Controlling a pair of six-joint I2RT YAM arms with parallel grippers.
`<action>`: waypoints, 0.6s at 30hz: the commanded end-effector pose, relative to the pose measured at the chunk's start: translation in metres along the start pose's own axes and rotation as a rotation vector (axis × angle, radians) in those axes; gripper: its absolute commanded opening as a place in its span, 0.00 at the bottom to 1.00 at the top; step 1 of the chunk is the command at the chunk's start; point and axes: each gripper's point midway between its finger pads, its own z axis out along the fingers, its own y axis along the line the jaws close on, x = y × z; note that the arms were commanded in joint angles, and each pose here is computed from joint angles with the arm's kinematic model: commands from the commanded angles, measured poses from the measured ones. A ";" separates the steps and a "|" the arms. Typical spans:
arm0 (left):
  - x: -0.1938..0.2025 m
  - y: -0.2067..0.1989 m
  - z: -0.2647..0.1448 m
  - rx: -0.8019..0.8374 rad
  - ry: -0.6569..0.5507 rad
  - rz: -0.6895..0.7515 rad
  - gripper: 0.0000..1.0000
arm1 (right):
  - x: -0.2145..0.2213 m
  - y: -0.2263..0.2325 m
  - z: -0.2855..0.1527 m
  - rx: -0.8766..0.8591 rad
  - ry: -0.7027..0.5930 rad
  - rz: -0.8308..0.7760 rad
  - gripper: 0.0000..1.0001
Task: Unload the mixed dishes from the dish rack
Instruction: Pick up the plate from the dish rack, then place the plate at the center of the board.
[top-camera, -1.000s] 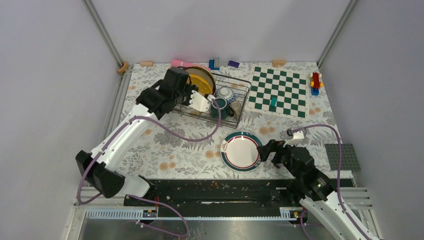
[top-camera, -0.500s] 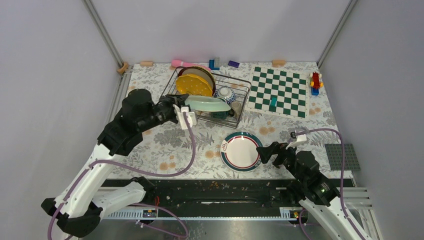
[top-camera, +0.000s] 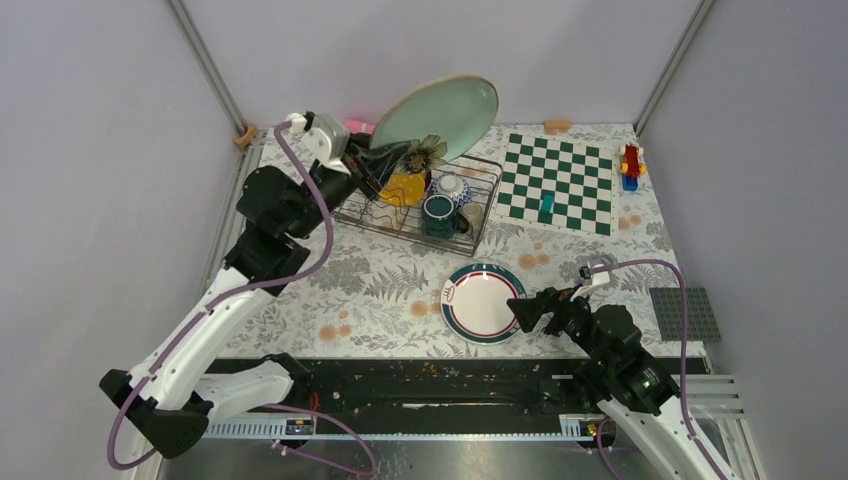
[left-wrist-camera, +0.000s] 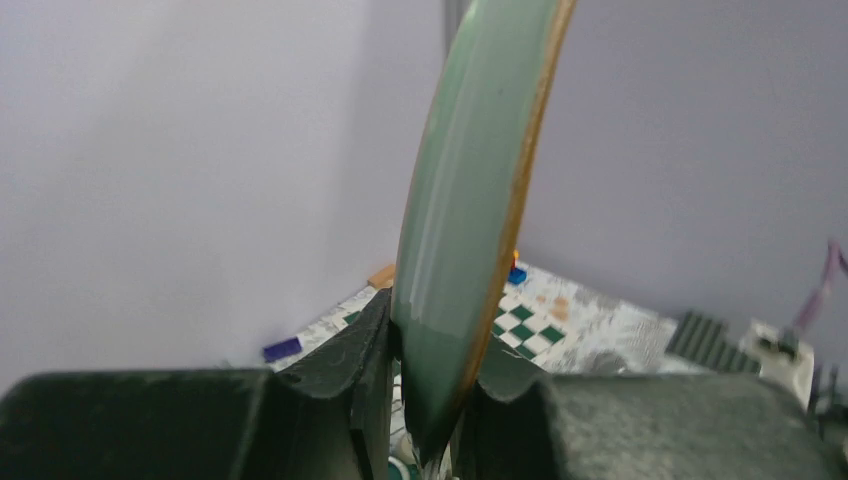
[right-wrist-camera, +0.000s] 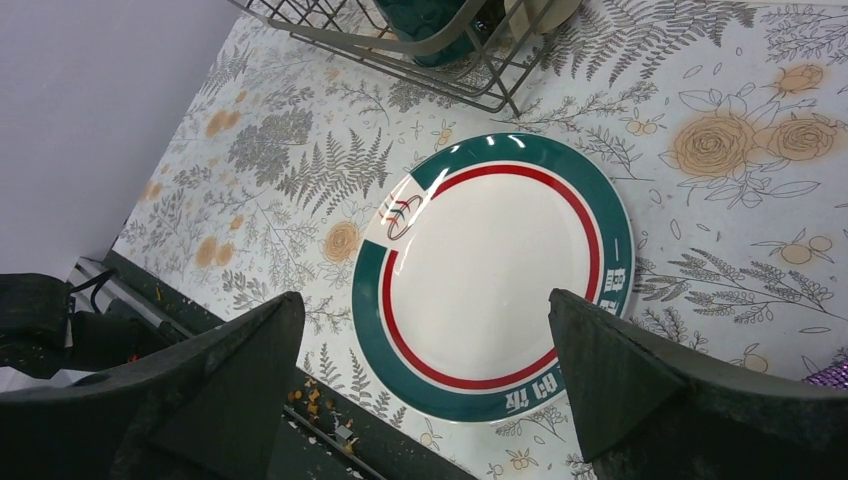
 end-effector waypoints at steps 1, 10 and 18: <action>-0.047 0.048 0.005 -0.294 -0.289 -0.377 0.00 | -0.009 0.014 -0.001 -0.066 -0.030 0.015 1.00; 0.087 0.021 0.009 -0.284 -0.041 -0.724 0.00 | -0.007 0.021 -0.001 -0.094 -0.015 0.044 1.00; 0.162 -0.013 -0.013 -0.222 0.138 -0.840 0.00 | -0.015 0.048 0.010 -0.210 -0.007 0.123 1.00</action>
